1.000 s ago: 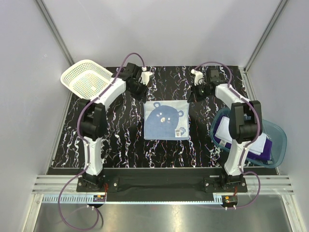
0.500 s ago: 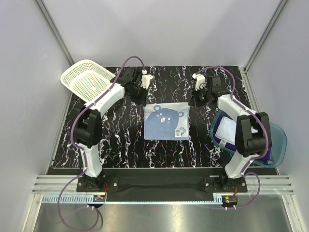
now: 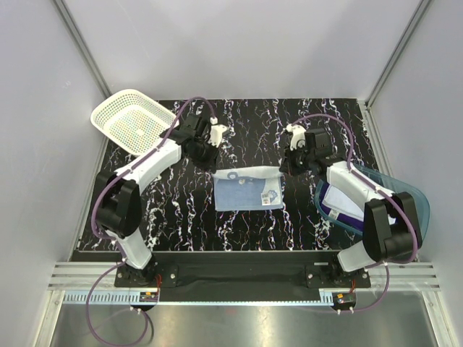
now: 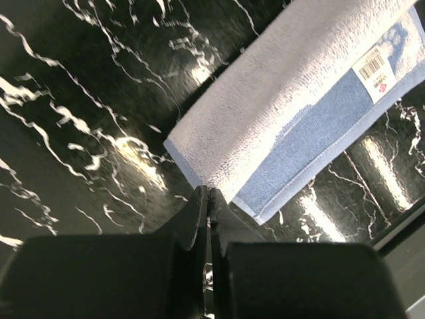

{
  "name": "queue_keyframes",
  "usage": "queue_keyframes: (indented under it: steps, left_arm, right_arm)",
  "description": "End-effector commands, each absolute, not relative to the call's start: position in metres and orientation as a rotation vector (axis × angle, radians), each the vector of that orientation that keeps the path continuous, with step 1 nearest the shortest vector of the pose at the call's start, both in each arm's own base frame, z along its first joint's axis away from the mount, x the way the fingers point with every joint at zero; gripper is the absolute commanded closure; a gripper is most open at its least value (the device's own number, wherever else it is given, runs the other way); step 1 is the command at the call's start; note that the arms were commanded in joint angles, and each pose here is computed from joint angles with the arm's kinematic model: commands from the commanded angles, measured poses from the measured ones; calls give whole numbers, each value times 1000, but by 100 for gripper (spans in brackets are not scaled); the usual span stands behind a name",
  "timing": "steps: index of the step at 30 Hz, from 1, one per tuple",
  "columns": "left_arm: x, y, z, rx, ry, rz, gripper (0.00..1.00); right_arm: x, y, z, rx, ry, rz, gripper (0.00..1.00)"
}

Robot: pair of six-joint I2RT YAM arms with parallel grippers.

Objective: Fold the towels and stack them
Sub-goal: Fold the towel

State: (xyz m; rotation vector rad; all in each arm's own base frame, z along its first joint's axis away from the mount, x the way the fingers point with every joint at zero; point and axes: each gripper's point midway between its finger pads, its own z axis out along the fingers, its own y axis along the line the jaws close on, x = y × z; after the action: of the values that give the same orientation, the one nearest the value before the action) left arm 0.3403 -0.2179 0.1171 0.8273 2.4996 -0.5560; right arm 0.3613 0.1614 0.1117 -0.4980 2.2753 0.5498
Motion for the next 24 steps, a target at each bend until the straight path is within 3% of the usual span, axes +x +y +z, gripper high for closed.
queue_keyframes:
  steps: [1,24]
  left_arm:
    - [328,-220,126,815,2470,-558,100]
    - [254,-230,87,853,2615,-654,100]
  right_arm:
    - [351,159,116,-421,2270,533,100]
    - [280,156,82,-139,2527,674,99]
